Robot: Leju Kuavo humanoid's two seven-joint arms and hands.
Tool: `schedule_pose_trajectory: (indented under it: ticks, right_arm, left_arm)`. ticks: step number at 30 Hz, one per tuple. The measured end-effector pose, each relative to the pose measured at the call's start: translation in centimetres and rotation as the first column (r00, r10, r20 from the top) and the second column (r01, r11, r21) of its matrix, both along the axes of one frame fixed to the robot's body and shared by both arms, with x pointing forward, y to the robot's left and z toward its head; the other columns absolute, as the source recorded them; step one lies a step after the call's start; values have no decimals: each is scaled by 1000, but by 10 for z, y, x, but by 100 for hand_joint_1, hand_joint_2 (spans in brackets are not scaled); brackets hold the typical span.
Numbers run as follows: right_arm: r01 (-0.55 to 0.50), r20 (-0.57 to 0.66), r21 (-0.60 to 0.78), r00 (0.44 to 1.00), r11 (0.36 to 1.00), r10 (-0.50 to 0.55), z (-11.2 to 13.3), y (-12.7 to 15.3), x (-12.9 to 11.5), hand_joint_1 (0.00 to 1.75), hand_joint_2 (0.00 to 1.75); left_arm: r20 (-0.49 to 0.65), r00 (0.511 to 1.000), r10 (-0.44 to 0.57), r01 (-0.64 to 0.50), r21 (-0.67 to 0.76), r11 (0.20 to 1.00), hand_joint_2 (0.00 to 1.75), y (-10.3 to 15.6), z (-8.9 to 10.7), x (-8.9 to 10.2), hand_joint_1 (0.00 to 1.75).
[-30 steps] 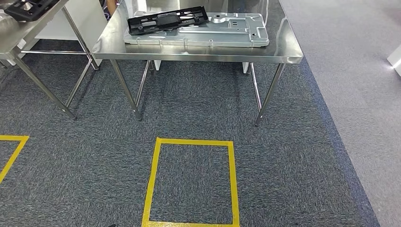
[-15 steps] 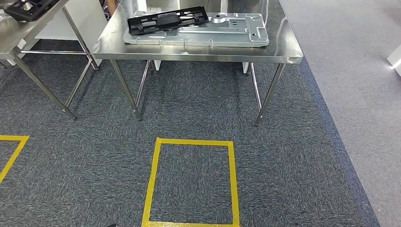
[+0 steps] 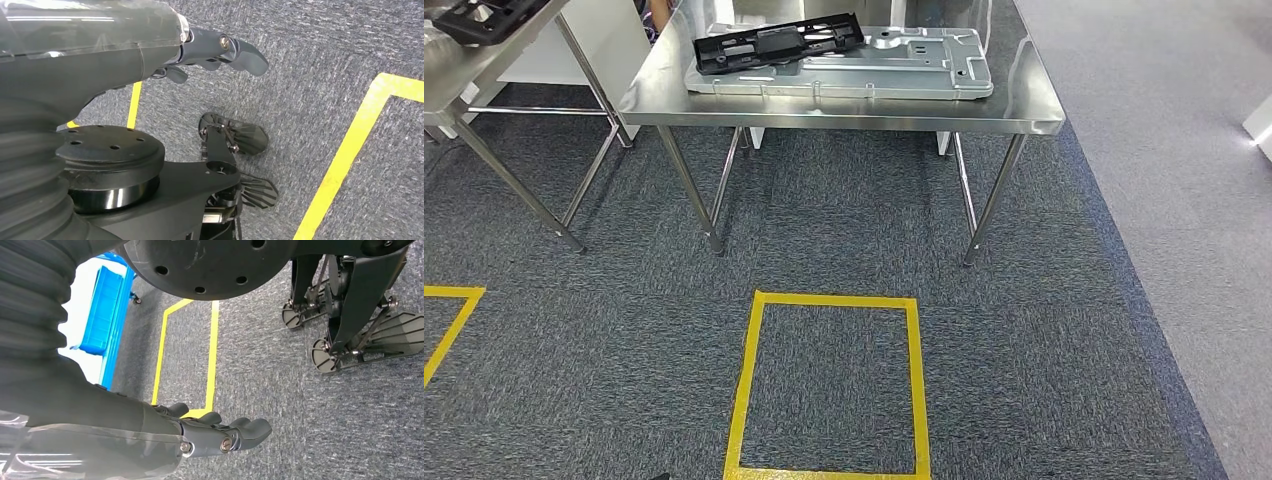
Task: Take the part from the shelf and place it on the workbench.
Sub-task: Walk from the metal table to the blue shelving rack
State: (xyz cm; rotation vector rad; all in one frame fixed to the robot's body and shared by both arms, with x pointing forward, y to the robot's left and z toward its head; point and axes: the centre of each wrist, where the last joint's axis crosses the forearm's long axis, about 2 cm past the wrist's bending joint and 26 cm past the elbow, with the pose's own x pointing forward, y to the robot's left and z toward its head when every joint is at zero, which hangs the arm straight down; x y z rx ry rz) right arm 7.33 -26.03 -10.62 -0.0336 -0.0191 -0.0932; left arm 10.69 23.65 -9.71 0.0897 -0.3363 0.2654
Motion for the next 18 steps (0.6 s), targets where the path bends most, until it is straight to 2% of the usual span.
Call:
schedule_pose_trajectory:
  ticks: [10,13,14,17,18]
  right_arm:
    - [-1,-3,4,1000,1000,1,0,1,0,0,175]
    - [-4,-4,4,1000,1000,4,0,1,0,0,44]
    - [-9,-3,1,1000,1000,9,0,1,0,0,44]
    - [-32,33,-18,999,999,32,0,3,0,0,175]
    - [-39,52,-28,998,999,41,0,3,0,0,175]
  left_arm:
    - [-1,1000,1,-1,0,1000,175,0,0,0,0]
    - [-3,1000,0,0,0,1000,175,0,0,0,0]
    - [-3,1000,-1,1,0,1000,175,0,0,0,0]
    - [-4,1000,-2,2,0,1000,175,0,0,0,0]
    - [-3,1000,-2,2,0,1000,175,0,0,-1,0]
